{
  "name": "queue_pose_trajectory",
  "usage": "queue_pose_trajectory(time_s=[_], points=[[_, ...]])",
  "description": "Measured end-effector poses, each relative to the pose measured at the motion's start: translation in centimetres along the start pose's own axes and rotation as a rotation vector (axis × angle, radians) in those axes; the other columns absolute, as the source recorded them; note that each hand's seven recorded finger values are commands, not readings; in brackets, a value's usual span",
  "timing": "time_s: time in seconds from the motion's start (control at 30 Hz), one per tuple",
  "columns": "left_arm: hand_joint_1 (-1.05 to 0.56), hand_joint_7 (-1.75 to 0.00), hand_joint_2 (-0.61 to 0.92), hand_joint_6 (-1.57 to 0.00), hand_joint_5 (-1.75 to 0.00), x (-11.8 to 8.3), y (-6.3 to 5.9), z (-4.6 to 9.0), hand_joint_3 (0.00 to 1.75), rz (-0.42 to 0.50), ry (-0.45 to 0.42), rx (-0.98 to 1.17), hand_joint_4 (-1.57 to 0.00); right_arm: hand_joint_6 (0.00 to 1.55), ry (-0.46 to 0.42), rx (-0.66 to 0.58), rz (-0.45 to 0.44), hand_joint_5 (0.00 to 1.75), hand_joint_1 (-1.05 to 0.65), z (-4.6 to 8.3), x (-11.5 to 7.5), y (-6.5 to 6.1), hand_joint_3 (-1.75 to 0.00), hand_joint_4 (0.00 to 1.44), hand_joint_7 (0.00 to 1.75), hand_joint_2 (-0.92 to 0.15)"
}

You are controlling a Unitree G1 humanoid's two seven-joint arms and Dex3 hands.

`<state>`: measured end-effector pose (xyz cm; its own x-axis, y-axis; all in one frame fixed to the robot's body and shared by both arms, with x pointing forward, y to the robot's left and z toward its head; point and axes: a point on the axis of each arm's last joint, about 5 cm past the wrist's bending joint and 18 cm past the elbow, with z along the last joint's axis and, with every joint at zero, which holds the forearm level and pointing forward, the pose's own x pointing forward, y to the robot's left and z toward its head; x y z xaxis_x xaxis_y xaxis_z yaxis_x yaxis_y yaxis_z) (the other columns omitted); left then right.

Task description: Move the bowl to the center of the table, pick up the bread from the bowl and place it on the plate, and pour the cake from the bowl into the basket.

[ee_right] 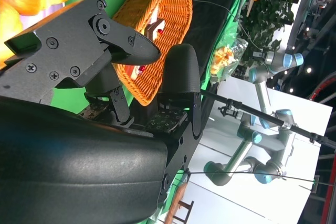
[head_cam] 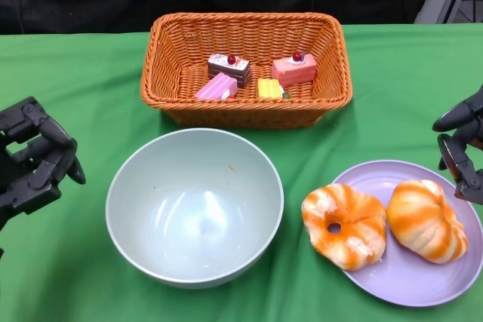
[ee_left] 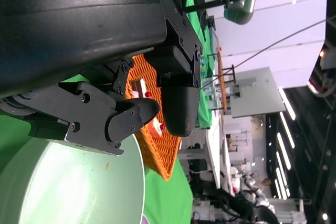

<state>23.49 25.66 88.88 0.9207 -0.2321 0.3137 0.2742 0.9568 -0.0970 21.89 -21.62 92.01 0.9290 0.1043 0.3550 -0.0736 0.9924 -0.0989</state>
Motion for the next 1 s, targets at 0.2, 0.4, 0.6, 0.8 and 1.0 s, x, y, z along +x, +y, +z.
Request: queue_pose_trajectory(time_s=[0.2,0.4,0.6,0.8,1.0], points=[[-0.07,-1.43,0.77,-0.67,-1.75,-0.05,-0.04,-0.07,0.74,0.010,-0.013,0.001,-0.68,0.65,0.007,0.005,-0.002,1.68,-0.07,0.17,0.12,0.23,-1.04,0.71,1.33,-0.51],[-0.06,-1.45,0.77,-0.67,-1.75,-0.10,-0.13,-0.13,0.75,0.011,-0.030,0.013,-0.69,0.64,0.020,0.008,0.007,1.69,-0.08,0.29,0.00,0.48,-0.97,0.70,1.33,-0.54],[-0.06,-1.48,0.76,-0.66,-1.75,-0.21,-0.19,-0.25,0.78,0.008,-0.036,0.039,-0.70,0.65,0.021,0.010,0.024,1.71,-0.08,0.28,-0.11,0.77,-0.97,0.72,1.36,-0.54],[-0.06,-1.48,0.76,-0.67,-1.75,-0.31,-0.22,-0.40,0.80,0.003,-0.030,0.059,-0.71,0.64,0.015,0.009,0.026,1.70,-0.07,0.30,-0.11,0.79,-1.02,0.71,1.37,-0.52],[-0.07,-1.46,0.73,-0.68,-1.75,-0.47,-0.19,-0.65,0.81,0.003,-0.023,0.058,-0.72,0.64,0.013,0.010,0.033,1.70,-0.05,0.33,-0.09,0.86,-1.02,0.70,1.36,-0.53]])
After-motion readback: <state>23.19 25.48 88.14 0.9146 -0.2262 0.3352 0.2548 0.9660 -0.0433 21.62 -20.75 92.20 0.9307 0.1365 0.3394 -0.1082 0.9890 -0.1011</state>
